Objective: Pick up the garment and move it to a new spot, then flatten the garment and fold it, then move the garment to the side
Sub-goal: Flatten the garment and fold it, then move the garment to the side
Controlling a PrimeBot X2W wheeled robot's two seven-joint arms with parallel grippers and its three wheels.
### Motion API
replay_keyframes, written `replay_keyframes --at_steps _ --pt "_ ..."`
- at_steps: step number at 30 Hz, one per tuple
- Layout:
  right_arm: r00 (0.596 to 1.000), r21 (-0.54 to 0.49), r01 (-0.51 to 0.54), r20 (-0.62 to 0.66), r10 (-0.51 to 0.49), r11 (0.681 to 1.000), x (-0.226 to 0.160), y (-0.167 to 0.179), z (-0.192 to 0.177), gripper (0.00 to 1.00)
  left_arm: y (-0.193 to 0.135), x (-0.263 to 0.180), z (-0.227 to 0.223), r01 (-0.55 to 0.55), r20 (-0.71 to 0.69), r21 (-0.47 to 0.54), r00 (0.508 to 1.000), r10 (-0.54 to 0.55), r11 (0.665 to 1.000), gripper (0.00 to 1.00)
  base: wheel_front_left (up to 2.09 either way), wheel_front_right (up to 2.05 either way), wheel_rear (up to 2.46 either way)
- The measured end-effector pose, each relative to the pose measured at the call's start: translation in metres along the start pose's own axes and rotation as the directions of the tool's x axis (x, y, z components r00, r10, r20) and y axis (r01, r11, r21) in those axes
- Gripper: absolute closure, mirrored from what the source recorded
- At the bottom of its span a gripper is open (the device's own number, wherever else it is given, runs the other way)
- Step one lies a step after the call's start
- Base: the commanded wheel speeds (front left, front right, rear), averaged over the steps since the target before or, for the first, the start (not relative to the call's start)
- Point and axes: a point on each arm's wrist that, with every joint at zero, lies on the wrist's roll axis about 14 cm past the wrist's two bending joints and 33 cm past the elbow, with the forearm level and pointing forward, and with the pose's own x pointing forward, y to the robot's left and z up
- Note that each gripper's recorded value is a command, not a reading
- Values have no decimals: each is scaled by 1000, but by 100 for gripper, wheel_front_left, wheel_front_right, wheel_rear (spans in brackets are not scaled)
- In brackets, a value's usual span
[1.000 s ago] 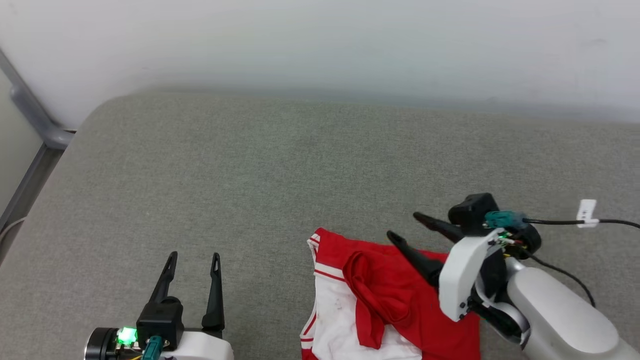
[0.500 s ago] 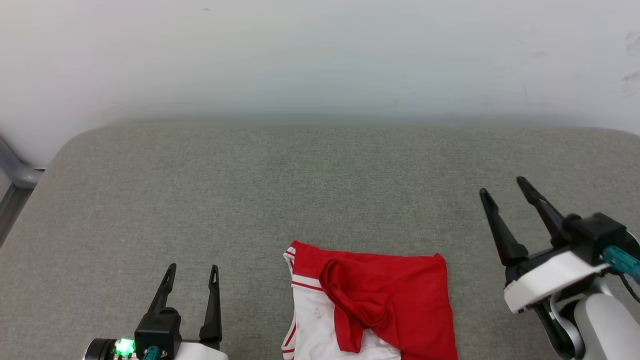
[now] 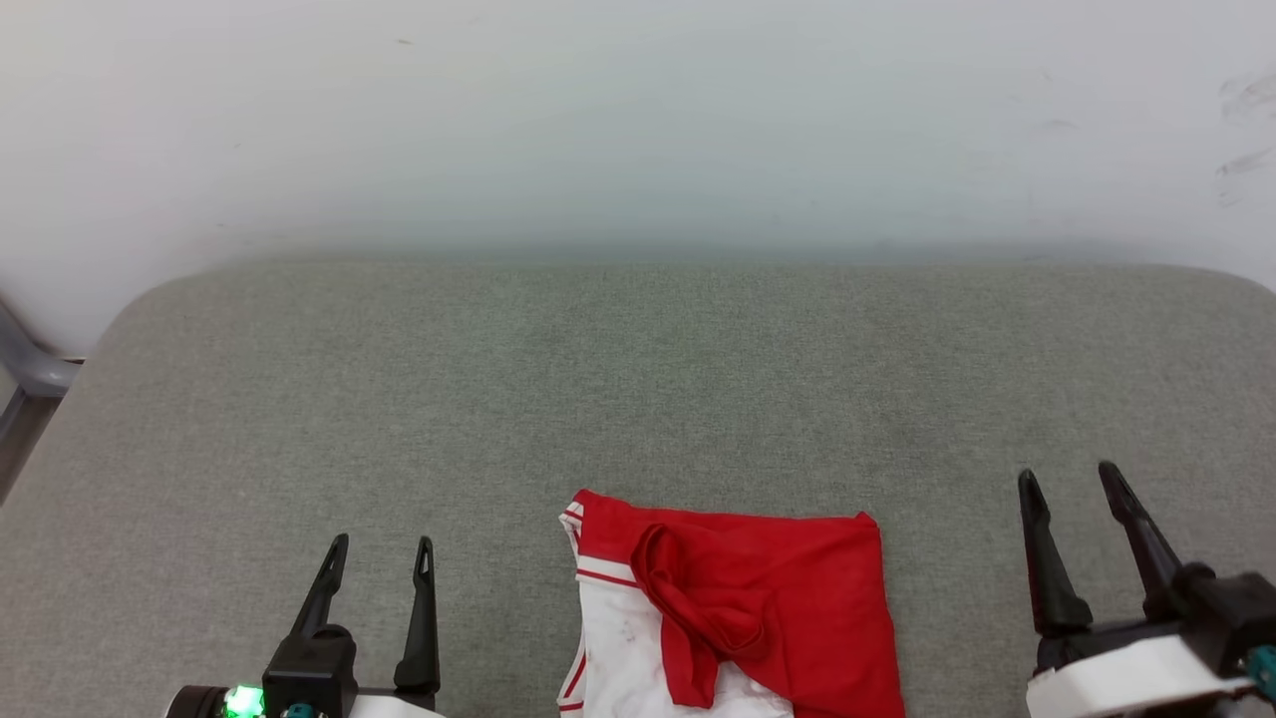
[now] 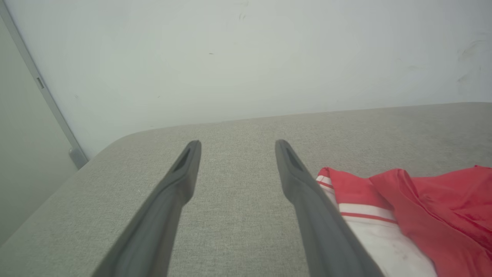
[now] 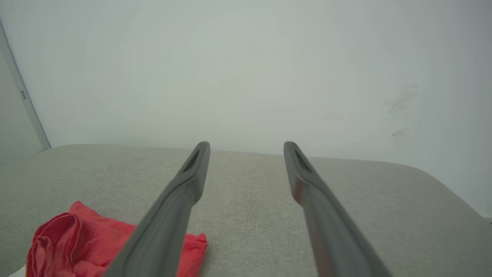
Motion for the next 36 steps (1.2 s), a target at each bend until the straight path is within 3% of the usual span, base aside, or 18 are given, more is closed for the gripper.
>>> replay_keyframes --at_steps 9,22,31,36 --pt "998 12 29 -51 -29 1000 -24 1 -15 0 3 -7 -3 -8 -11 -2 1000 8 1000 0 0 0 0" --pt "996 2 20 -88 -19 1000 -30 7 -25 0 6 -11 -12 -18 -40 -5 999 17 1000 0 0 0 0" --pt "997 -71 -11 70 16 997 18 -13 29 0 6 -10 -16 -16 -53 -6 998 16 1000 0 0 0 0" --pt "992 -89 -115 -52 111 989 50 -9 31 0 5 -8 -17 -15 -57 -9 998 14 1000 0 0 0 0"
